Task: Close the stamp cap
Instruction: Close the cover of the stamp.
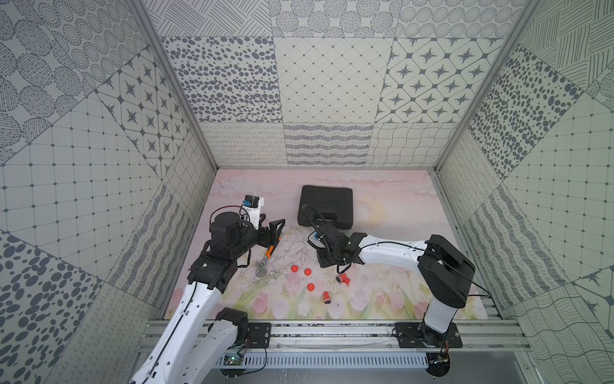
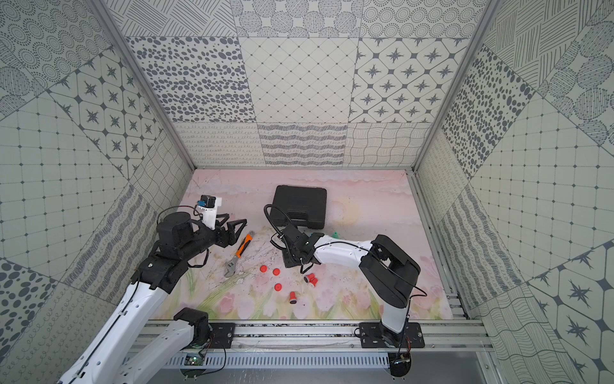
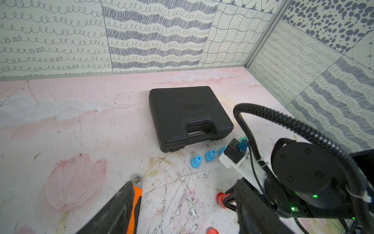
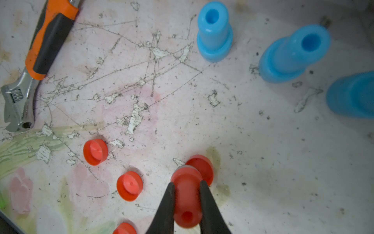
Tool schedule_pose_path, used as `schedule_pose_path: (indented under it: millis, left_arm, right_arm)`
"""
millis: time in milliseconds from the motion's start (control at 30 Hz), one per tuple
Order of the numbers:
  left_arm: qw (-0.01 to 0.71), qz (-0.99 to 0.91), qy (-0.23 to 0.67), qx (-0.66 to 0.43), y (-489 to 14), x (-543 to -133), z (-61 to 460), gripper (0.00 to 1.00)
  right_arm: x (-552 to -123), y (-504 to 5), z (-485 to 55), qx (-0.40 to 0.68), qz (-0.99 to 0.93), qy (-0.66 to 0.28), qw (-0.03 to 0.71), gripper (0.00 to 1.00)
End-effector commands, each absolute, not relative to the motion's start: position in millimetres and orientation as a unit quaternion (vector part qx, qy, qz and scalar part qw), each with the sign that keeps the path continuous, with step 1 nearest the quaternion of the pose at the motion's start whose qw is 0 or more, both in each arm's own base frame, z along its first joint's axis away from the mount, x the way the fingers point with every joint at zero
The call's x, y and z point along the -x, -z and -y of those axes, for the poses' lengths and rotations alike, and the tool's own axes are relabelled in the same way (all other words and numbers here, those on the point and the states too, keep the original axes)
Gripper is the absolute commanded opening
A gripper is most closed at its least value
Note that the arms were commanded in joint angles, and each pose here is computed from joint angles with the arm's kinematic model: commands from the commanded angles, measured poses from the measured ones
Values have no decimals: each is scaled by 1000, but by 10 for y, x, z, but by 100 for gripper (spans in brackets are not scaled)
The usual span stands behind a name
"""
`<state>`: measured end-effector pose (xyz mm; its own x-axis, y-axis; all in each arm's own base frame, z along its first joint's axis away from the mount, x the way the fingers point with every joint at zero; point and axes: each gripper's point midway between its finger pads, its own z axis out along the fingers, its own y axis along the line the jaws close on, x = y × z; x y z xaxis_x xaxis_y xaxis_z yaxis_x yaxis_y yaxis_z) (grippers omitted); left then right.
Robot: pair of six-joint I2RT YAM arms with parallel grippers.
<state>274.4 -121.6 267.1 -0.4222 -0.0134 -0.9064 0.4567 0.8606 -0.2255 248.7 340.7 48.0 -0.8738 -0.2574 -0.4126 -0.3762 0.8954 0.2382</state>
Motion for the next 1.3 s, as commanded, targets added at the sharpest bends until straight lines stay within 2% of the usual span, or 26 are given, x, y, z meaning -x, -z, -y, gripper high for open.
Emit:
schedule_pose_path:
  millis: [0, 433, 733, 1267]
  left_arm:
    - [519, -815, 220, -134, -2644, -2749, 1190, 78]
    - [520, -814, 221, -135, -2646, -2762, 1193, 78]
    - [520, -813, 222, -137, -2649, -2762, 1201, 78]
    - [521, -813, 221, -137, -2651, -2749, 1195, 78]
  right_arm:
    - [-2562, -447, -3408, 154, -954, -159, 201, 9]
    - [-2576, -363, -3332, 148, -956, -154, 199, 9]
    - [-2613, -574, -3333, 139, -950, -175, 217, 9]
    - [-2594, -393, -3310, 133, -955, -177, 197, 9]
